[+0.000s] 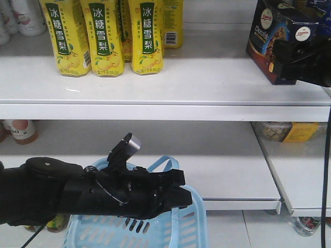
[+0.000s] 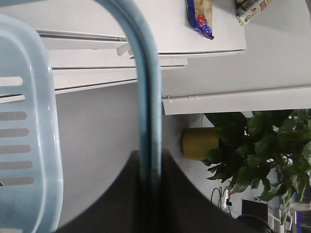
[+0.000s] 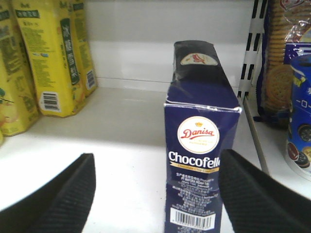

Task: Left arm holds basket, right arm returns cookies
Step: 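Open the right gripper and withdraw it from the placed box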

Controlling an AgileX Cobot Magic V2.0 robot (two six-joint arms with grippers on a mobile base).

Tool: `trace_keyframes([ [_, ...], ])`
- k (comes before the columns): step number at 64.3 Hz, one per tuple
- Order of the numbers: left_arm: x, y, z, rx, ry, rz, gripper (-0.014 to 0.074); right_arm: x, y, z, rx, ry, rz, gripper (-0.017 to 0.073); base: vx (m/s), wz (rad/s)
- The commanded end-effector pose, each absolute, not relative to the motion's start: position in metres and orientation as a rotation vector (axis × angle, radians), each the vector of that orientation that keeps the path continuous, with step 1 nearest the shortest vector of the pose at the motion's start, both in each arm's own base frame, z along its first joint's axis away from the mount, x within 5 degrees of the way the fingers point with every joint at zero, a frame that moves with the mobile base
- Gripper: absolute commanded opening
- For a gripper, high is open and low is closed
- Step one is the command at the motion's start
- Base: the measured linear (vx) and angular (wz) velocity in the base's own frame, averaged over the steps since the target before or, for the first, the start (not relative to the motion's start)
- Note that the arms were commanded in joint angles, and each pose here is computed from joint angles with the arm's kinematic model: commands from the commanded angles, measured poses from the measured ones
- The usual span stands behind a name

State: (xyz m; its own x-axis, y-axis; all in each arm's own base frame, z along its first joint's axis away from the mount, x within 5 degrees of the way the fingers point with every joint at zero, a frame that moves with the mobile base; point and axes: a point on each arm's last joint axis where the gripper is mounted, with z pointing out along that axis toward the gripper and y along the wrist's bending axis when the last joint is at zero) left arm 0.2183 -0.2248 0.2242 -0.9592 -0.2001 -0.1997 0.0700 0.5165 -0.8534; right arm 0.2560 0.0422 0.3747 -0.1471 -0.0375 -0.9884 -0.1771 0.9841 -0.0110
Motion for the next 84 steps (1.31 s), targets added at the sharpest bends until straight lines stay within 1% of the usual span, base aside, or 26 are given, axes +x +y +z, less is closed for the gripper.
trace_keyframes([
  [1,0.218,-0.227,0.250,-0.096,2.384,-1.520,-0.0006,0.242,0.038,0.401,-0.159,1.612,0.098,0.0517,0.00,0.00],
  [13,0.218,-0.227,0.250,-0.096,2.384,-1.520,-0.0006,0.219,0.038,0.412,-0.209,1.607,0.111,0.0509,0.00,0.00],
  [25,0.218,-0.227,0.250,-0.096,2.384,-1.520,-0.0006,0.195,0.034,0.411,-0.242,1.577,0.076,0.0489,0.00,0.00],
  [35,0.218,-0.227,0.250,-0.096,2.384,-1.520,-0.0006,0.170,0.030,0.394,-0.239,1.572,0.069,0.0482,0.00,0.00],
  [45,0.218,-0.227,0.250,-0.096,2.384,-1.520,-0.0006,0.148,0.026,0.372,-0.281,1.577,0.021,0.0482,0.00,0.00],
  [51,0.218,-0.227,0.250,-0.096,2.384,-1.520,-0.0006,0.133,0.024,0.362,-0.282,1.566,0.018,0.0482,0.00,0.00],
  [65,0.218,-0.227,0.250,-0.096,2.384,-1.520,-0.0006,0.097,0.020,0.327,-0.296,1.577,0.037,0.0482,0.00,0.00],
  [76,0.218,-0.227,0.250,-0.096,2.384,-1.520,-0.0006,0.065,0.016,0.309,-0.256,1.517,0.086,0.0482,0.00,0.00],
  [84,0.218,-0.227,0.250,-0.096,2.384,-1.520,-0.0006,0.051,0.015,0.293,-0.247,1.499,0.111,0.0482,0.00,0.00],
])
